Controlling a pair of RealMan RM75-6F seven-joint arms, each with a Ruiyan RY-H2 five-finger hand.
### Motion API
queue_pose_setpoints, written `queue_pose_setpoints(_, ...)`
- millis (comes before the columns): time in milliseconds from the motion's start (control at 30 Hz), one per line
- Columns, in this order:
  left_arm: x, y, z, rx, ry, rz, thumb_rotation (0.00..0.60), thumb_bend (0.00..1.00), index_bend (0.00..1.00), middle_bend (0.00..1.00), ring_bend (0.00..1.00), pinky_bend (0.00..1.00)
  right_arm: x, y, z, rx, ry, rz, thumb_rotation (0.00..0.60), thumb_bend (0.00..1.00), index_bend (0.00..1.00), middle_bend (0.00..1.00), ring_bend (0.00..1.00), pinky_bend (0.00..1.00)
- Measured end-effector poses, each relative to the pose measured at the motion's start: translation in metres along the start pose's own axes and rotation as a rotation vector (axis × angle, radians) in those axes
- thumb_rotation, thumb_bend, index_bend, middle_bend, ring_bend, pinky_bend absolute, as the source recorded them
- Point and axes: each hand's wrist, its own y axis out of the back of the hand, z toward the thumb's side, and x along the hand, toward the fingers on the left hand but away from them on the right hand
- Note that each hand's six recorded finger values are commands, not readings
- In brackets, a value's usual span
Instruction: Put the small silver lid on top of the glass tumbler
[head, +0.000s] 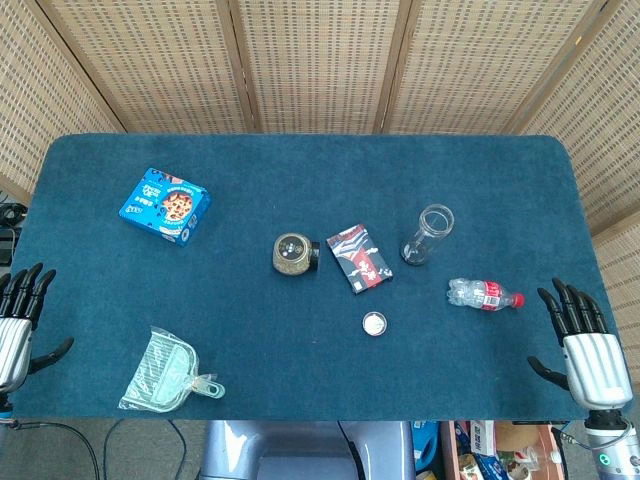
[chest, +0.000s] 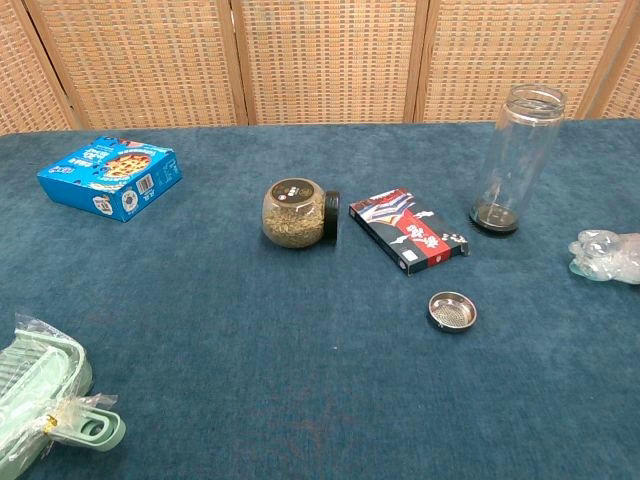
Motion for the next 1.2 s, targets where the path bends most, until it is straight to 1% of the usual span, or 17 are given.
queue_pose_setpoints(567, -0.002, 0.000, 0.000, -0.006, 0.006, -0.019, 0.600, 0.21, 0.00, 0.00, 0.00, 0.00, 0.001, -0.004, 0.004, -0.009, 0.001, 0.036, 0.600, 0.13, 0.09, 0.00, 0.00, 0.14)
queue_pose_setpoints(933, -0.001, -0.003, 0.001, 0.003, 0.005, -0.031, 0.600, 0.21, 0.00, 0.00, 0.00, 0.00, 0.000, -0.004, 0.006, -0.010, 0.002, 0.038, 0.600, 0.13, 0.09, 0.00, 0.00, 0.14)
queue_pose_setpoints(1067, -0.001, -0.003, 0.002, 0.006, 0.003, -0.033, 0.600, 0.21, 0.00, 0.00, 0.00, 0.00, 0.000, -0.004, 0.007, -0.012, 0.007, 0.033, 0.600, 0.13, 0.13, 0.00, 0.00, 0.14)
queue_pose_setpoints(1200, -0.002, -0.002, 0.002, 0.001, 0.002, -0.031, 0.600, 0.21, 0.00, 0.00, 0.00, 0.00, -0.001, 0.000, 0.012, -0.022, 0.030, 0.005, 0.600, 0.13, 0.19, 0.00, 0.00, 0.14)
